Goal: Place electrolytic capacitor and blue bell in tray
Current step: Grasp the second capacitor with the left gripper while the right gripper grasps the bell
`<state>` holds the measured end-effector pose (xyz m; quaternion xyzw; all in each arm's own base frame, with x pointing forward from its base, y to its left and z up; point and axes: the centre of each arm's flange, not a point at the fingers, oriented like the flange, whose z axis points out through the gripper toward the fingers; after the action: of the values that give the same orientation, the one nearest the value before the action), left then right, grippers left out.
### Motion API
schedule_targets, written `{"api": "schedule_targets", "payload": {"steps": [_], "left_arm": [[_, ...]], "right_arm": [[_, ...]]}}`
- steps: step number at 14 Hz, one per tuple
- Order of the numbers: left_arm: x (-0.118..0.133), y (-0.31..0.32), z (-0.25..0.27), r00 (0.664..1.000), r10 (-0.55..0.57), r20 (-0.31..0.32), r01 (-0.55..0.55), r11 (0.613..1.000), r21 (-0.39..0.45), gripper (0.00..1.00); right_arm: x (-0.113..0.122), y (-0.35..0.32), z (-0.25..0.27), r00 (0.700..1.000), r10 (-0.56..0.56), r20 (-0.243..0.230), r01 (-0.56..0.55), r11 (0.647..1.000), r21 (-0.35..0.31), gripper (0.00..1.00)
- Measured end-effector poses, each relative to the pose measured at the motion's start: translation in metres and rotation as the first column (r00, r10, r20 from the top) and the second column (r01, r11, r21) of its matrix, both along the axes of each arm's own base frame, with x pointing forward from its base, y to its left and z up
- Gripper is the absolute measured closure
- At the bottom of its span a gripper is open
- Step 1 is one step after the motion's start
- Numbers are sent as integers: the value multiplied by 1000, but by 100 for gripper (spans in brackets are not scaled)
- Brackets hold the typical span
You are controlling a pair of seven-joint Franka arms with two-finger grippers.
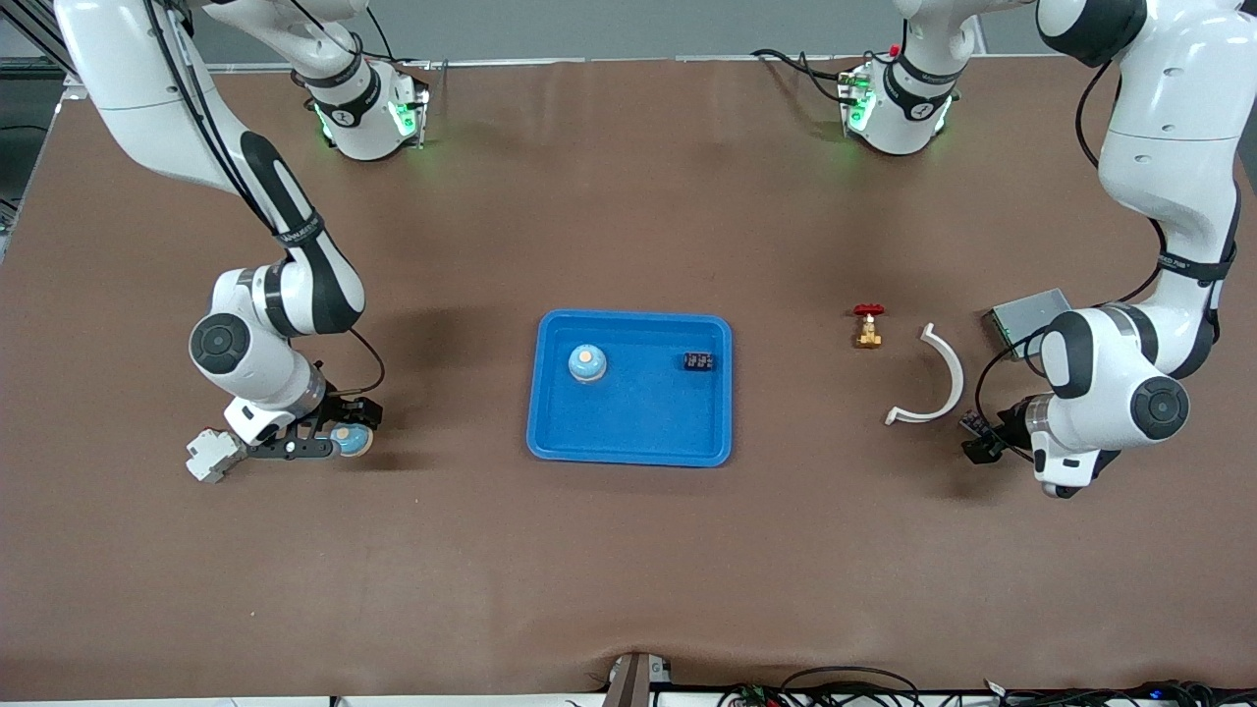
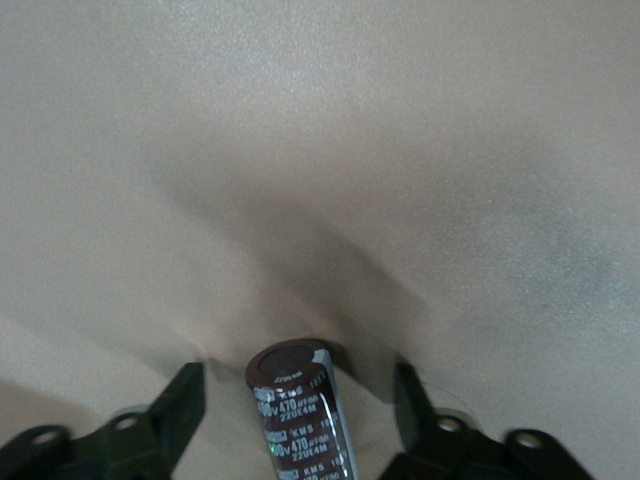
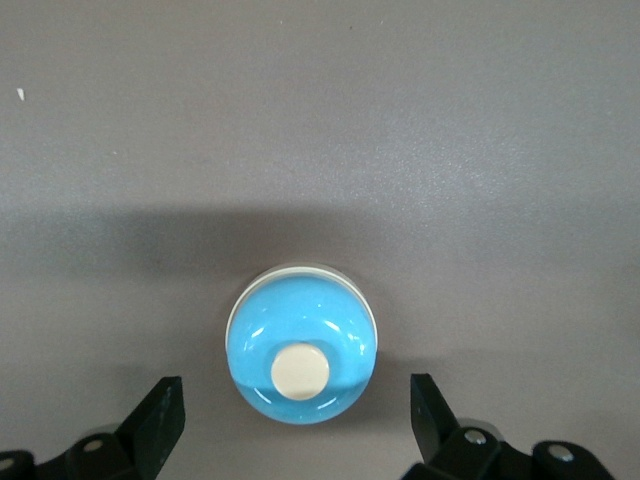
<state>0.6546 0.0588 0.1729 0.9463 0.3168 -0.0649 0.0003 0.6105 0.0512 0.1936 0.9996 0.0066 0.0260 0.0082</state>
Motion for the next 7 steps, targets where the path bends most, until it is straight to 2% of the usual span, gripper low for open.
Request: {"api": "schedule_targets", "payload": {"steps": [4,7], "left_arm": [[1,-6,8,1000,-8,-9,8,1000,-3,66],[-2,-10,27,999,-15,-42,15,1000,-4,66]], "right_arm": [[3,-1,-2,1000,-2,1,2,1000,0,0],[5,-2,-7,1000,-4,-4,4,1000,0,0]]}}
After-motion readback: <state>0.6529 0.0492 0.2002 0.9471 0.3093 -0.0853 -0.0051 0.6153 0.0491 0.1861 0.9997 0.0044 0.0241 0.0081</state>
